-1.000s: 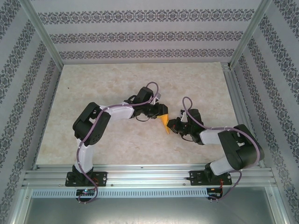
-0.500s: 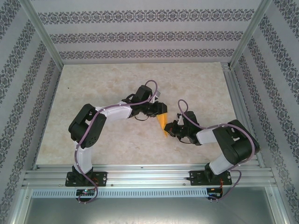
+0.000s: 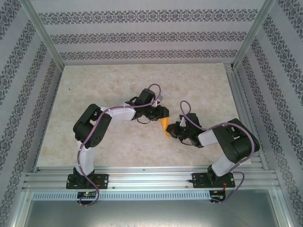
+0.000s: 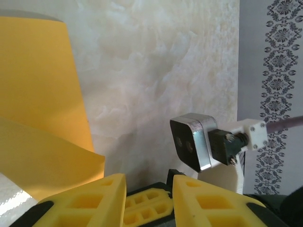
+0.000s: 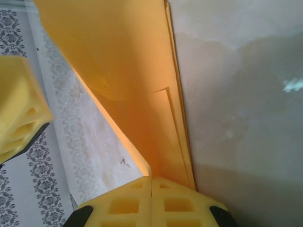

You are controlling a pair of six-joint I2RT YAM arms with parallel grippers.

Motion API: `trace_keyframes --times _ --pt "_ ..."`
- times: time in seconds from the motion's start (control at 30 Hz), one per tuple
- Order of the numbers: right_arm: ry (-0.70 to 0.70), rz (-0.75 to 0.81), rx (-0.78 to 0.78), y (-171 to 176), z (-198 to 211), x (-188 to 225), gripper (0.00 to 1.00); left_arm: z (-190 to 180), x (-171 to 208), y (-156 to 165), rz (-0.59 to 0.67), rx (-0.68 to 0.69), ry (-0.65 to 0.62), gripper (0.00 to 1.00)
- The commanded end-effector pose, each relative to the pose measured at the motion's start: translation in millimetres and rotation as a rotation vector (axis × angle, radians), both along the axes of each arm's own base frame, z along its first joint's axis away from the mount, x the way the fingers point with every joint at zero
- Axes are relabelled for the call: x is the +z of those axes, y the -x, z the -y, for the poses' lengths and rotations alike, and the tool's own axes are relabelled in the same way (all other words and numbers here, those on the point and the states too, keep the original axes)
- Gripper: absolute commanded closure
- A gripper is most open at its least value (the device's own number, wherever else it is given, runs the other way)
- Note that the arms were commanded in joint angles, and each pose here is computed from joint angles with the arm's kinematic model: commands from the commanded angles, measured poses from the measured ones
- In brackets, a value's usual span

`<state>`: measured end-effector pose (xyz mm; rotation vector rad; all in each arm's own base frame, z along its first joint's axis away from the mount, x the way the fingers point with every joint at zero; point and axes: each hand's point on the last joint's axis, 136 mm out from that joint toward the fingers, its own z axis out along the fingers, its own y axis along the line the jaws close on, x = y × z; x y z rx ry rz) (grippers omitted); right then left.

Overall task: Fold a paper plane with a square sheet of paper (pick it up from the middle)
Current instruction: Fold the wing for the fifth time at the center of the table.

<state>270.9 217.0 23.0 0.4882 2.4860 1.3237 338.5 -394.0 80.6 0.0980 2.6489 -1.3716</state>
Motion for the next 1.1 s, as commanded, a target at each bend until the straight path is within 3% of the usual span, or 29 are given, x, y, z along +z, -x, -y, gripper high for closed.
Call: trace_keyframes --times 0.0,0.37,0.57,1.07 --pt "0.026 0.067 0.004 -5 3 12 0.97 4 -13 -4 0.012 0.010 -0.033 0.67" --pt "0.332 0.098 0.113 1 11 9 0.73 11 -14 -14 0.023 0.015 -0.025 0.68" --pt "0.448 0.113 0.120 -2 21 10 0.69 12 -11 -15 0.028 0.014 -0.019 0.68" --pt "0.412 0.112 0.139 -15 15 7 0.70 15 -18 -14 0.007 -0.001 -0.022 0.68"
